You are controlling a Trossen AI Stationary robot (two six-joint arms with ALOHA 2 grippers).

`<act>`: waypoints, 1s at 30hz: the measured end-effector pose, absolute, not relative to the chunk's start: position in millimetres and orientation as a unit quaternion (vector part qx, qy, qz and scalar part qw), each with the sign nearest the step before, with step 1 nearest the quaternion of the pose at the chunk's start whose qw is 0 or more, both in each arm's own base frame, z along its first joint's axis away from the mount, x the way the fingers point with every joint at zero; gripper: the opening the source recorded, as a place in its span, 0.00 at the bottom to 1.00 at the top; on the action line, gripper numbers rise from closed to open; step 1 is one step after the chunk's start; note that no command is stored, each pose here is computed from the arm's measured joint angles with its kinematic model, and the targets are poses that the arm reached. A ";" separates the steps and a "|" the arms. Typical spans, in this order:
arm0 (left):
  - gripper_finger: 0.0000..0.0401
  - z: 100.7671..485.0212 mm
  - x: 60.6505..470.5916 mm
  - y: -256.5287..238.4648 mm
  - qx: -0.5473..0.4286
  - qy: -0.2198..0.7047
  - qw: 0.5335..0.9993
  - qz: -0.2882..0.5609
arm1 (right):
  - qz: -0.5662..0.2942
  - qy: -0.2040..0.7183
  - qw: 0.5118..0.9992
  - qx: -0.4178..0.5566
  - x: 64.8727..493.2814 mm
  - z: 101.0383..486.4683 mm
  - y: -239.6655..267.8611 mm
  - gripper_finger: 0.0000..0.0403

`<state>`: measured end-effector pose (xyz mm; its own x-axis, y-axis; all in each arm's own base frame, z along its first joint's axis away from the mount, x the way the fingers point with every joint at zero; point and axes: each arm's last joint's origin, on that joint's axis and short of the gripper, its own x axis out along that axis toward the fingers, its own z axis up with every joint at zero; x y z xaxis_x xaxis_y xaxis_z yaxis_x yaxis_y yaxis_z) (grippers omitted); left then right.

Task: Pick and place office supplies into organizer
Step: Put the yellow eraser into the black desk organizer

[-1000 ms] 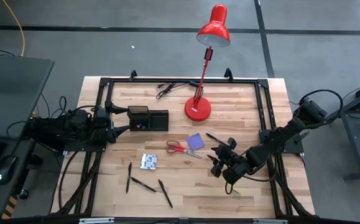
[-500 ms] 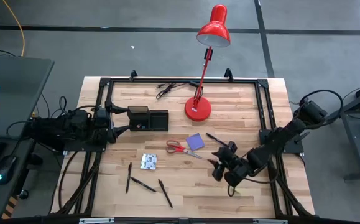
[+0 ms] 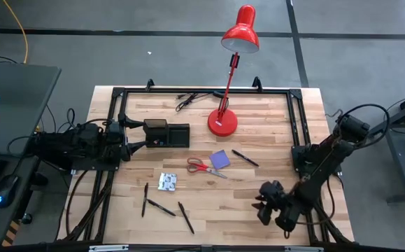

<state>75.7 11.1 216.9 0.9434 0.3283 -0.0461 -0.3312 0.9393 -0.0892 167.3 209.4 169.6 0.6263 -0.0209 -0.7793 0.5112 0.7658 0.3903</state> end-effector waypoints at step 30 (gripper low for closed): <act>0.95 216.3 75.5 11.2 -0.051 0.018 0.984 0.170 | -0.158 0.525 0.749 0.372 160.8 150.6 222.5 0.34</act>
